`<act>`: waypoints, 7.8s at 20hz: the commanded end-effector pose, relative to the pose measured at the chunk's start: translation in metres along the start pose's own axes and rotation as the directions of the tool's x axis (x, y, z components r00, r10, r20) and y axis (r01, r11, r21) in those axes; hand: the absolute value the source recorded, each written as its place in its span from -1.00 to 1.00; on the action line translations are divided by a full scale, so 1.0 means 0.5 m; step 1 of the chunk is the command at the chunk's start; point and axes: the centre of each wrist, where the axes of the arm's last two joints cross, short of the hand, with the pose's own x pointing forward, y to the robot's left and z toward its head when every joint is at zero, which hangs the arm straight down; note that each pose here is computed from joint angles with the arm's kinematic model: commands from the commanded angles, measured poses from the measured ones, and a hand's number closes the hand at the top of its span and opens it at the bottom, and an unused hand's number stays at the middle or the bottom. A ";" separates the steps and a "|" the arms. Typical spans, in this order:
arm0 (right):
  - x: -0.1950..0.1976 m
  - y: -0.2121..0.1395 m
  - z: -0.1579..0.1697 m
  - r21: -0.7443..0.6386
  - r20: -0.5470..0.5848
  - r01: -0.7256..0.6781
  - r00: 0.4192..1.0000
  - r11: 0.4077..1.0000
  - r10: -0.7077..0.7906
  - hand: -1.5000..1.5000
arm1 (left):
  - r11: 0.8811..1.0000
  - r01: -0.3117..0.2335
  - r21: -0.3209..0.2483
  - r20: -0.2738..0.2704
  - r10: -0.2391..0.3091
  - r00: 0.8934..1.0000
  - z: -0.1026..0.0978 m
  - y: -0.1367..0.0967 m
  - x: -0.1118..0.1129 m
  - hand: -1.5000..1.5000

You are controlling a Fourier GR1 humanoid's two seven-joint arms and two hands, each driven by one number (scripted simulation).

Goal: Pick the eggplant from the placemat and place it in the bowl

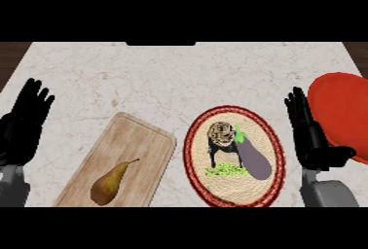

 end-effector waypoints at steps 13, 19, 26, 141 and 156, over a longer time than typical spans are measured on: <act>0.164 -0.014 -0.084 0.627 -0.103 -0.330 0.863 0.706 0.495 -1.00 | 0.900 -0.085 -0.427 -0.089 0.051 0.995 0.049 -0.226 -0.072 0.00; 0.277 0.021 -0.134 0.712 0.094 -0.601 0.594 0.363 0.799 -1.00 | 0.882 -0.075 -0.465 -0.065 0.050 0.997 0.051 -0.241 -0.062 0.00; 0.367 0.128 -0.195 0.773 0.104 -0.622 0.319 0.125 0.942 -1.00 | 0.879 -0.074 -0.472 -0.075 0.044 0.996 0.047 -0.266 -0.069 0.00; 0.496 -0.307 0.153 0.004 0.267 -0.920 0.379 0.392 0.886 1.00 | 0.900 -0.070 -0.430 -0.076 0.041 0.996 0.057 -0.222 -0.117 0.00; 0.346 -0.343 -0.094 -0.016 0.216 -0.933 0.348 0.360 0.912 1.00 | 0.869 -0.080 -0.488 -0.076 0.049 0.996 0.060 -0.266 -0.090 0.00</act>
